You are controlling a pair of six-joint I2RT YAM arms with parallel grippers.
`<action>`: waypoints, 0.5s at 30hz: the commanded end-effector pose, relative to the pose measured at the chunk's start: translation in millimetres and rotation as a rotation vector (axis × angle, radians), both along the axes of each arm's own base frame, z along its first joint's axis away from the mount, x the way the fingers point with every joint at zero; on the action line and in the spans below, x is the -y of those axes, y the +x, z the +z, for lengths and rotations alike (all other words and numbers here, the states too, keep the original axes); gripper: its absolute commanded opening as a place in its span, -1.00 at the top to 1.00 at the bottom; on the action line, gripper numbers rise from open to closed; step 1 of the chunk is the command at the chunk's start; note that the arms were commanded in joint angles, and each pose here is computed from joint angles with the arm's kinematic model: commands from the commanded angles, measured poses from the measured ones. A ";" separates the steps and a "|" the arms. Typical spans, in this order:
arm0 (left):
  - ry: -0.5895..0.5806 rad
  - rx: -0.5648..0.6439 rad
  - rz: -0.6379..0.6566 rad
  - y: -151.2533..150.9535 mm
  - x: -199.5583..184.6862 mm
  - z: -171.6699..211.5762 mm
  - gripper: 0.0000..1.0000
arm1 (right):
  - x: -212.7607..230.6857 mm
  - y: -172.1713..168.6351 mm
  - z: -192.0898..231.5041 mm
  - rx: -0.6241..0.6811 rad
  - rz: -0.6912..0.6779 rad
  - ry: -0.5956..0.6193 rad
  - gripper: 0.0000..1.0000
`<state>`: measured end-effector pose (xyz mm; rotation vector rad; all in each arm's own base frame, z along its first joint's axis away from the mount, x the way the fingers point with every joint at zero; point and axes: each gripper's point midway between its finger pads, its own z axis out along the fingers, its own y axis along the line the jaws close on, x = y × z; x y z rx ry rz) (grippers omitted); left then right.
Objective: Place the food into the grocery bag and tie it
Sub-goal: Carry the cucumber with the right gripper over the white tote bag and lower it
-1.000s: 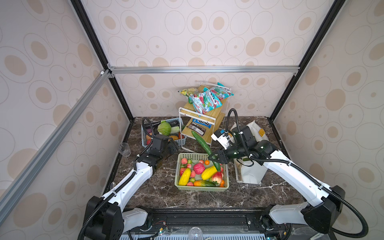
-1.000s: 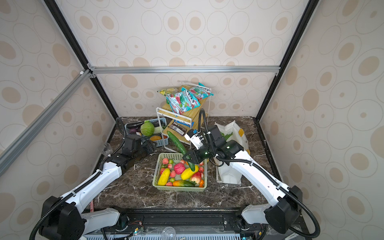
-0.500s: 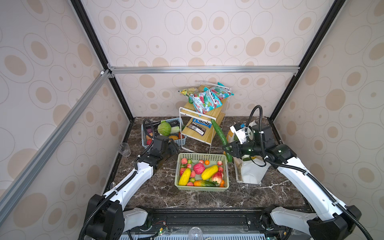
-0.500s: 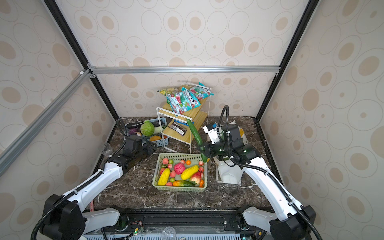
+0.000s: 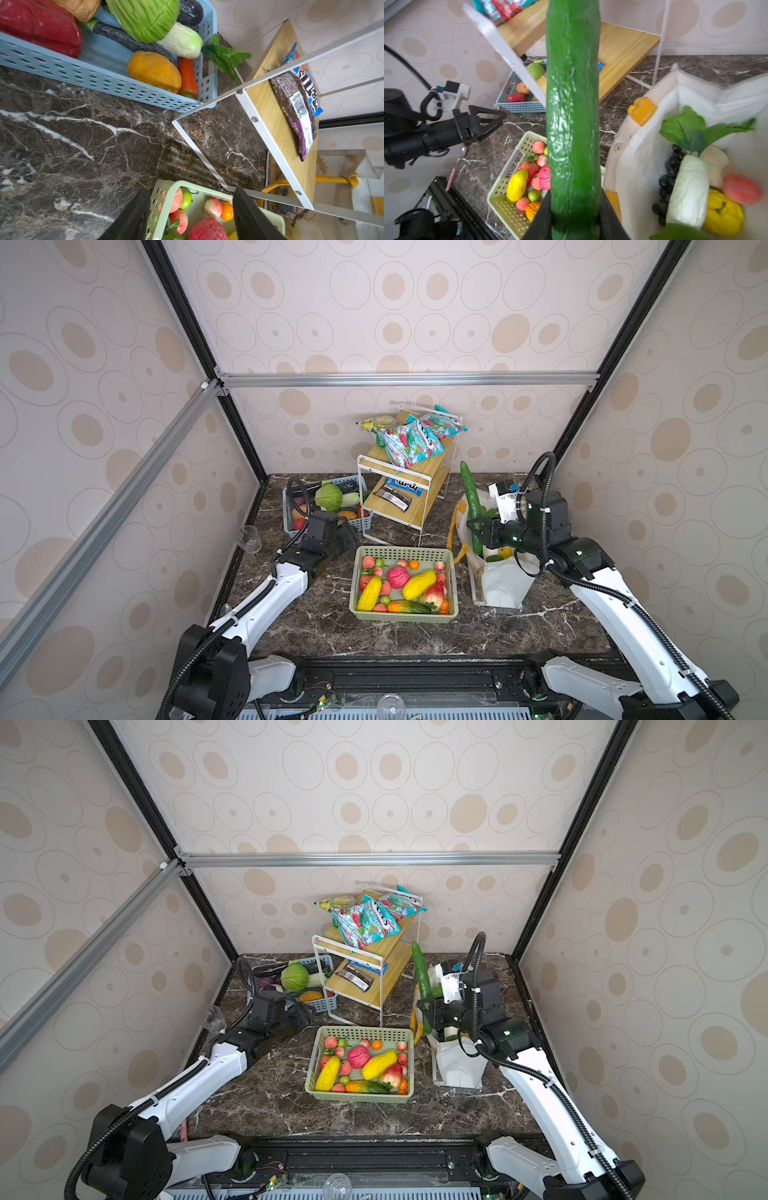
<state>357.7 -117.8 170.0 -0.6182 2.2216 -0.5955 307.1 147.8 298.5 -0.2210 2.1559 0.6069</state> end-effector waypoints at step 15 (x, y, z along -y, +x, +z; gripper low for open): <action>0.021 0.020 0.002 3.7 -4.1 4.2 -0.27 | 68.6 45.5 -67.1 -0.167 -0.332 -0.157 0.56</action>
